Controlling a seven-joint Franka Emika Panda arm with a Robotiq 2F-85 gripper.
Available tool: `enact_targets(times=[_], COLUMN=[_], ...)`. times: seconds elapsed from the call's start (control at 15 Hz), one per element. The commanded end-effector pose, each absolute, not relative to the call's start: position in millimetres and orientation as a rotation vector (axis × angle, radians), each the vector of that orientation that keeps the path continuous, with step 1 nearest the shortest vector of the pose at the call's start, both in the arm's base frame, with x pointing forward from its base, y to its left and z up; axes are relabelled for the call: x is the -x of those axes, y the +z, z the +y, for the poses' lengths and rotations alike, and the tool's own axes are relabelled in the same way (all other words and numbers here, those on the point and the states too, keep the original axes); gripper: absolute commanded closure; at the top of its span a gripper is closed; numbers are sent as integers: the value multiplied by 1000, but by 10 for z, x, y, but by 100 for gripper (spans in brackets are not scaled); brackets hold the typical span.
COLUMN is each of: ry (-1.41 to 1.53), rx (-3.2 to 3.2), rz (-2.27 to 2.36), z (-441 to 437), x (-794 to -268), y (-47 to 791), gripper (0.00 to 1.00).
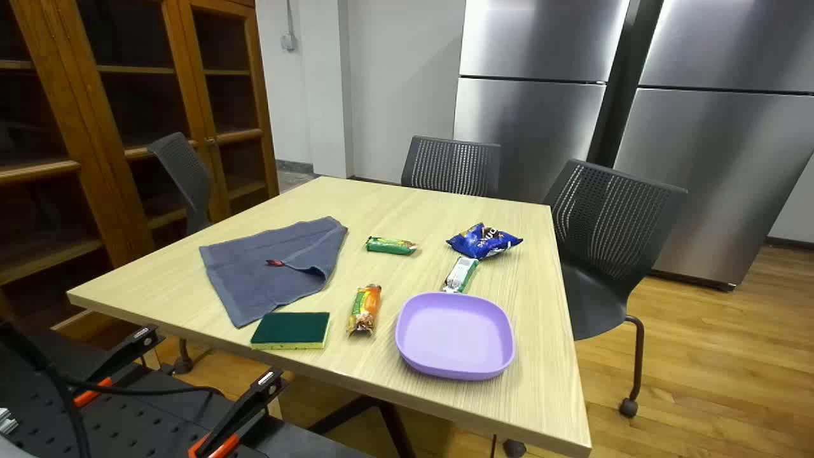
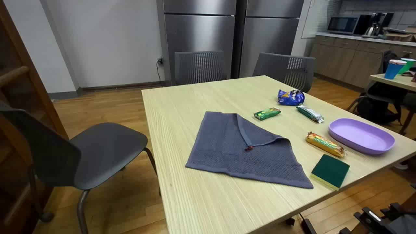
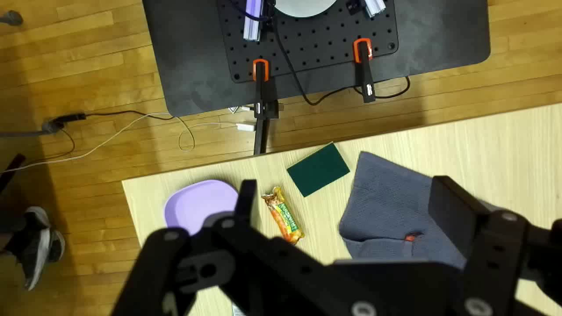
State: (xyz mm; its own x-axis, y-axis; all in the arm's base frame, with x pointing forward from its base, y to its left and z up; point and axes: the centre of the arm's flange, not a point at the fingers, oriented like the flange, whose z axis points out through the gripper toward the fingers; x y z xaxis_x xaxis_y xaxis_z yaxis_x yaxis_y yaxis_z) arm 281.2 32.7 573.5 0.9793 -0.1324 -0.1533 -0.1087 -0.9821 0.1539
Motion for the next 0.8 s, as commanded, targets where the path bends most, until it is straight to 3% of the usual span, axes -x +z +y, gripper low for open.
enact_targets(times=[0.0,0.73], ry=[-247,-217], rx=[-2981,-2985], rz=[-183,-187], z=[327,302], x=[-2815,-2871], y=[5732,5729], gripper=[0,0])
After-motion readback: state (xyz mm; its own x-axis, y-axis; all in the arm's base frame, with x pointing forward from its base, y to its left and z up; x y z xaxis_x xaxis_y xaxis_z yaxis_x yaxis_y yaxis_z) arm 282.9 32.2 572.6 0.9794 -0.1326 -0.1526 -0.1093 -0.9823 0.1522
